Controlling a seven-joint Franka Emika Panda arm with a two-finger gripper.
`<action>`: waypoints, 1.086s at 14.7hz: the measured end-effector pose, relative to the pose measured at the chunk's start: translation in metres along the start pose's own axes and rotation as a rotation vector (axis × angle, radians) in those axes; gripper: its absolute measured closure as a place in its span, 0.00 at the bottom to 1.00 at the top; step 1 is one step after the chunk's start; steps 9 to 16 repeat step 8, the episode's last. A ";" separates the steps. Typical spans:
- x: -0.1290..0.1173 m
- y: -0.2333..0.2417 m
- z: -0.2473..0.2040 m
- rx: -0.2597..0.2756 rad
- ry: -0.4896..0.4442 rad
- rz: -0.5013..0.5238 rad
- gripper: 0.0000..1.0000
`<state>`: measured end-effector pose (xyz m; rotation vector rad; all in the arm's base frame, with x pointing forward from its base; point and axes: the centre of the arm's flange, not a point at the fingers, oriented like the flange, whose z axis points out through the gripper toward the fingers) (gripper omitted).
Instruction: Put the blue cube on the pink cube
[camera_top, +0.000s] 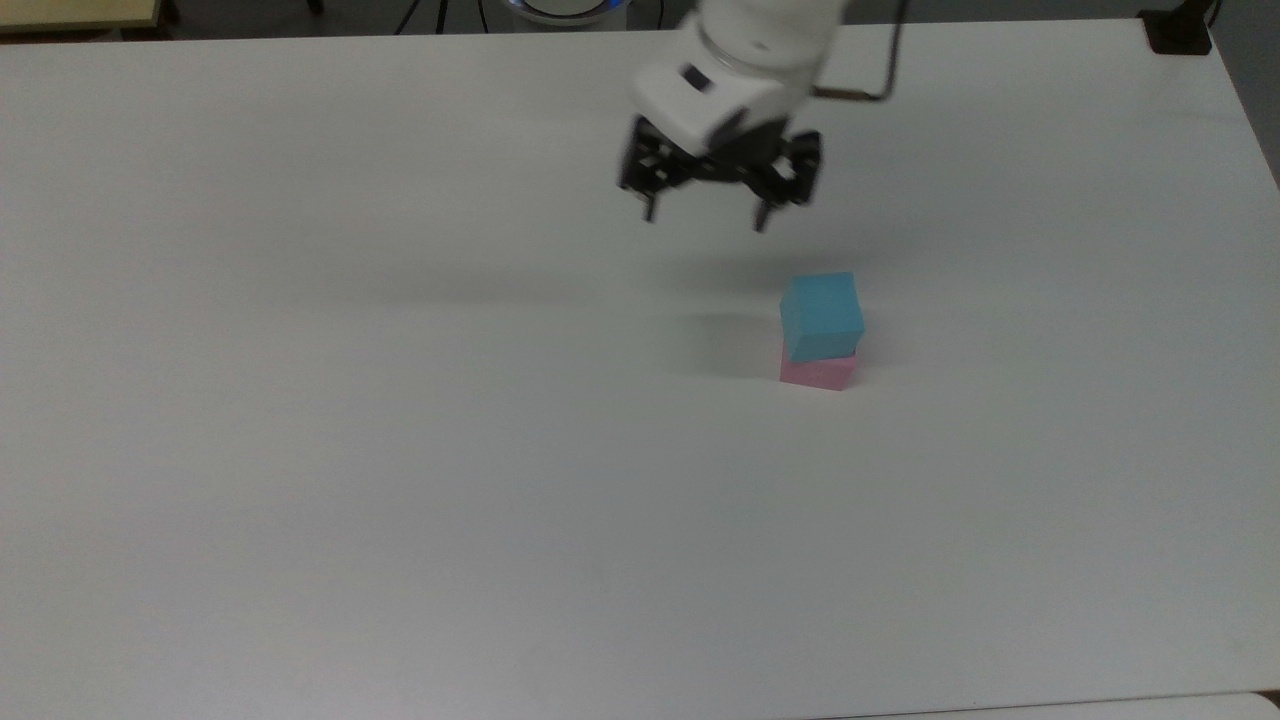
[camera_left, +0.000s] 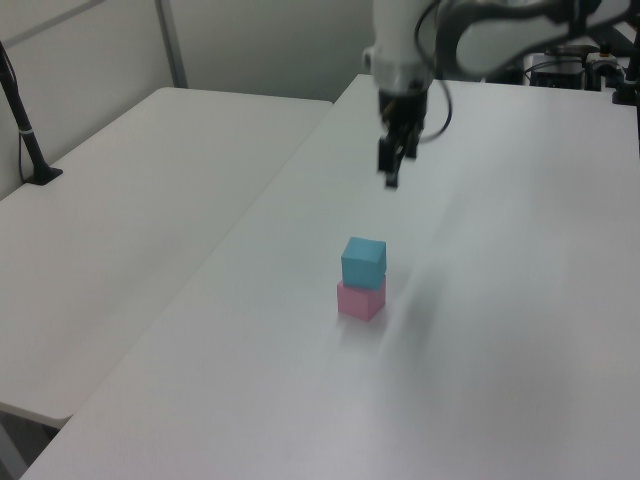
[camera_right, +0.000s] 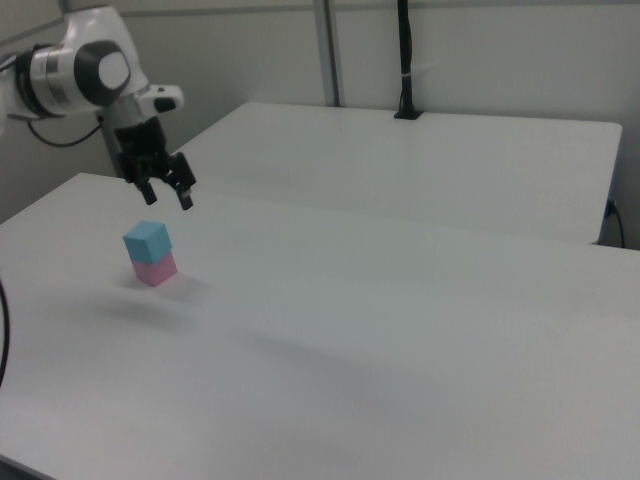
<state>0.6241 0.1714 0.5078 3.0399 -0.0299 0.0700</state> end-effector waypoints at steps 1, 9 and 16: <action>-0.004 0.026 -0.013 -0.009 -0.011 -0.004 0.00; -0.057 0.147 -0.081 0.042 -0.044 0.005 0.00; -0.057 0.147 -0.081 0.042 -0.044 0.005 0.00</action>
